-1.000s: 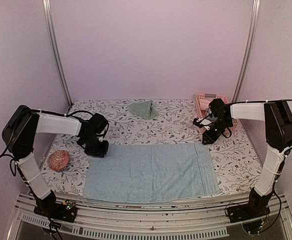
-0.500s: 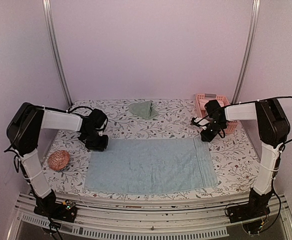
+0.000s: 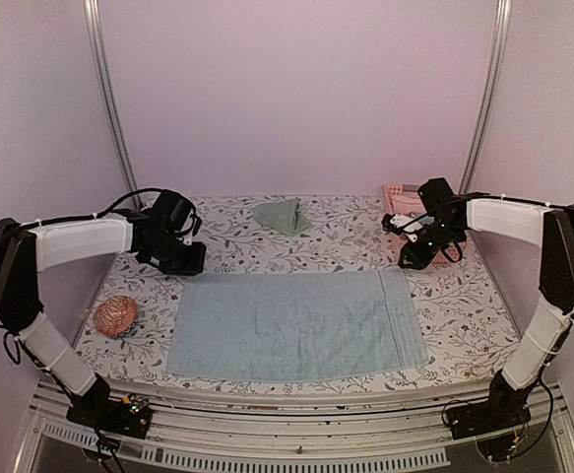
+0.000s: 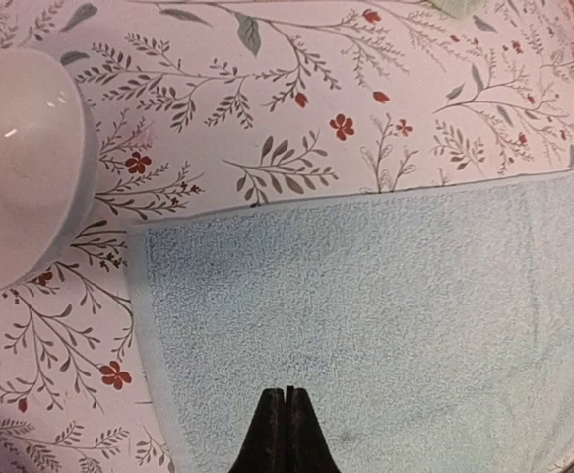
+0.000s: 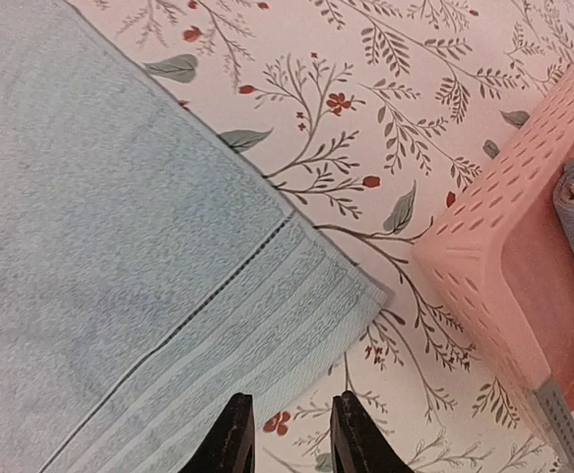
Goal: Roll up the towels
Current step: Smooth out the towel at the center of the board.
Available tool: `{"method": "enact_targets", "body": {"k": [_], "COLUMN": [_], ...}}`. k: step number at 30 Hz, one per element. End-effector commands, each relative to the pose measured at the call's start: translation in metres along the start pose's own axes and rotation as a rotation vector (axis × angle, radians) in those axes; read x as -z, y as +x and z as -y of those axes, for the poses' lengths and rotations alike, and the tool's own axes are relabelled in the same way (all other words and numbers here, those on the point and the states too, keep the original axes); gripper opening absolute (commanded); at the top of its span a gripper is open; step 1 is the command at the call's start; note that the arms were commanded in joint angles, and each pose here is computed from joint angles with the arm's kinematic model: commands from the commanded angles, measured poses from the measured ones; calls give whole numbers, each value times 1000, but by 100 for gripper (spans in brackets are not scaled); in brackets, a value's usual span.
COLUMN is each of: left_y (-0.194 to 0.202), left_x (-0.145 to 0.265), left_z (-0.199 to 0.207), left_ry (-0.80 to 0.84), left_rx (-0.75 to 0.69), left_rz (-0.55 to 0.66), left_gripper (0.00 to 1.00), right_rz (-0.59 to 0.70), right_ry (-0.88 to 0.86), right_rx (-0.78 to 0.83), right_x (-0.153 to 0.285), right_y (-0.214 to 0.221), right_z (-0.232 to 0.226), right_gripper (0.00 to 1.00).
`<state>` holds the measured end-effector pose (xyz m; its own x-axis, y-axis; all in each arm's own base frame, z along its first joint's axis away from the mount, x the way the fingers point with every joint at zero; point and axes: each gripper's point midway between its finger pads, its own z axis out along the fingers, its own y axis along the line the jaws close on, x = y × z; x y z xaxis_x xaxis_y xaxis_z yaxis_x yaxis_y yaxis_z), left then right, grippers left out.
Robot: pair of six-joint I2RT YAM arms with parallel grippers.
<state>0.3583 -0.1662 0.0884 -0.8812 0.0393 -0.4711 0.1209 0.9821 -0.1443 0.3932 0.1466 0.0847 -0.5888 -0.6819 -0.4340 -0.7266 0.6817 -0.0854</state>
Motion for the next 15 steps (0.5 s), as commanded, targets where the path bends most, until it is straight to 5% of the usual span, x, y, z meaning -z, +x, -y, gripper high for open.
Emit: {"method": "enact_targets", "body": {"k": [1,15], "left_y": [16,52], "left_x": [21,31], "left_z": [13,8], "left_ry": [95,104], "left_rx": [6,-5], "left_rz": [-15,7], "left_gripper": [0,0], "right_rz": [-31,-277], "right_ry": [-193,-373], "right_rx": [50,289], "right_x": [44,20], "right_y": [35,162], "right_z": [-58,-141], "right_gripper": [28,20]}}
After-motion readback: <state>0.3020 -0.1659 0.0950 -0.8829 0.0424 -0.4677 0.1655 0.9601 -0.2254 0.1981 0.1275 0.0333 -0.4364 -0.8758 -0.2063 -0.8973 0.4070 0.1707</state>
